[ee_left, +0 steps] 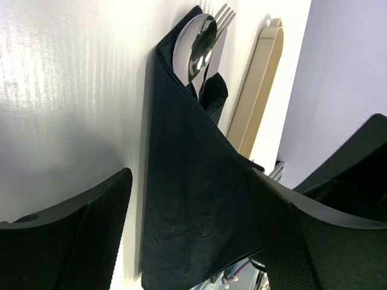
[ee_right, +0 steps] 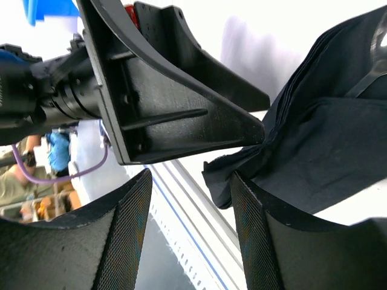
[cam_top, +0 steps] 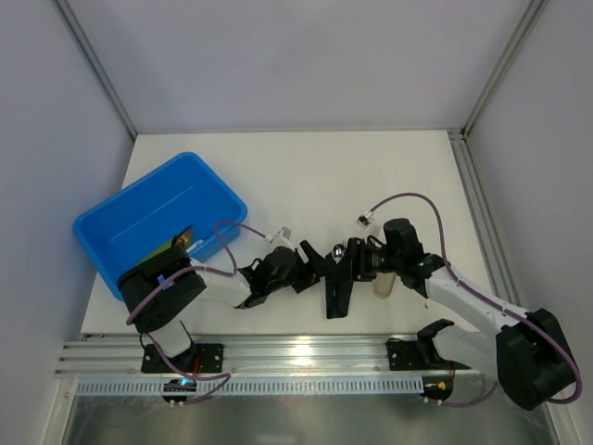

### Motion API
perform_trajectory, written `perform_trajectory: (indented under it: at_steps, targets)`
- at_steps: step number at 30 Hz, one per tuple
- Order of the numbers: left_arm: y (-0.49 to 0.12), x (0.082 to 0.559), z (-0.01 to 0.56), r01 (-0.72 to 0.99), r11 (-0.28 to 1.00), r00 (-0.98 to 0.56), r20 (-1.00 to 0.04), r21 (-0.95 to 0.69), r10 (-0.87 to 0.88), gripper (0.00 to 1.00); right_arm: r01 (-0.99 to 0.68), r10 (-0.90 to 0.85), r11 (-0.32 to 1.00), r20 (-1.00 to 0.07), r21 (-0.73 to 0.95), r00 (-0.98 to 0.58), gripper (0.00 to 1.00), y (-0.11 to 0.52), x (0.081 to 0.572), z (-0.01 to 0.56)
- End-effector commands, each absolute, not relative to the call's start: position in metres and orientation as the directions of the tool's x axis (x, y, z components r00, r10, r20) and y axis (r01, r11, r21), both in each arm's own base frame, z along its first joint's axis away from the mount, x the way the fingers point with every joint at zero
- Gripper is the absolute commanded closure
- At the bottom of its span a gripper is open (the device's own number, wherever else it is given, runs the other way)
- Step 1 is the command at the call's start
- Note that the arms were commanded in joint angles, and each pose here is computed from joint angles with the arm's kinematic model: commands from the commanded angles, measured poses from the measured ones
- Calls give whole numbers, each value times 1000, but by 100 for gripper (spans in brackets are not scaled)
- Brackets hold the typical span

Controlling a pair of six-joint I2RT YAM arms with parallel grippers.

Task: Place the utensils on the paper napkin and roll it up
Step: Roll the napkin at the center of the board.

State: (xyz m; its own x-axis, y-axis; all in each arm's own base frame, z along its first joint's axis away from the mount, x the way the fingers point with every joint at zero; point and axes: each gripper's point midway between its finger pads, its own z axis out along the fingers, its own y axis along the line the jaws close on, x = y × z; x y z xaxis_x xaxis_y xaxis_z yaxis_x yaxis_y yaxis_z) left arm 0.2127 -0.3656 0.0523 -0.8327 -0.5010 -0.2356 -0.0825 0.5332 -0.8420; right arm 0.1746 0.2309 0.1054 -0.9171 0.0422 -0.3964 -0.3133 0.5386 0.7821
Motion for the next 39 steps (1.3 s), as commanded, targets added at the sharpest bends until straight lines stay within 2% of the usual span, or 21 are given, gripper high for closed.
perform_trajectory:
  at_steps: [1, 5, 9, 13, 15, 18, 20, 21, 22, 23, 25, 39]
  targets:
    - [-371, 220, 65, -86, 514, -826, -228, -853, -516, 22, -334, 112, 579, -479, 743, -871, 41, 225, 190, 129]
    - [-368, 221, 63, -97, 512, -821, -222, -853, -525, 22, -325, 190, 632, -547, 703, -815, 41, 211, 199, 154]
    - [-362, 219, 59, -111, 505, -817, -211, -856, -536, 22, -93, 301, 806, -540, 585, -786, 42, 162, 210, 139]
    - [-360, 216, 58, -117, 495, -816, -201, -861, -542, 22, 65, 364, 857, -510, 512, -779, 51, 133, 214, 116]
    - [-360, 215, 58, -115, 492, -818, -199, -863, -539, 22, 120, 389, 863, -493, 491, -778, 57, 123, 214, 106]
    - [-358, 215, 57, -115, 492, -818, -199, -863, -540, 22, 117, 382, 865, -490, 488, -784, 69, 123, 216, 98]
    - [-357, 215, 56, -117, 491, -817, -198, -863, -542, 22, 91, 341, 860, -432, 503, -835, 84, 134, 211, 86]
    - [-357, 215, 56, -117, 490, -816, -197, -864, -543, 22, 46, 312, 851, -432, 523, -846, 95, 142, 214, 85]
    - [-359, 215, 58, -115, 483, -816, -195, -868, -544, 22, 9, 288, 829, -414, 559, -863, 96, 153, 213, 84]
    - [-359, 215, 58, -113, 481, -816, -195, -869, -545, 22, -27, 243, 778, -341, 627, -908, 96, 170, 200, 78]
    - [-361, 215, 59, -111, 467, -818, -187, -877, -544, 22, -70, 235, 724, -340, 687, -910, 96, 183, 203, 82]
    - [-374, 216, 57, -123, 398, -829, -127, -909, -545, 27, -70, 214, 671, -282, 739, -935, 96, 200, 198, 53]
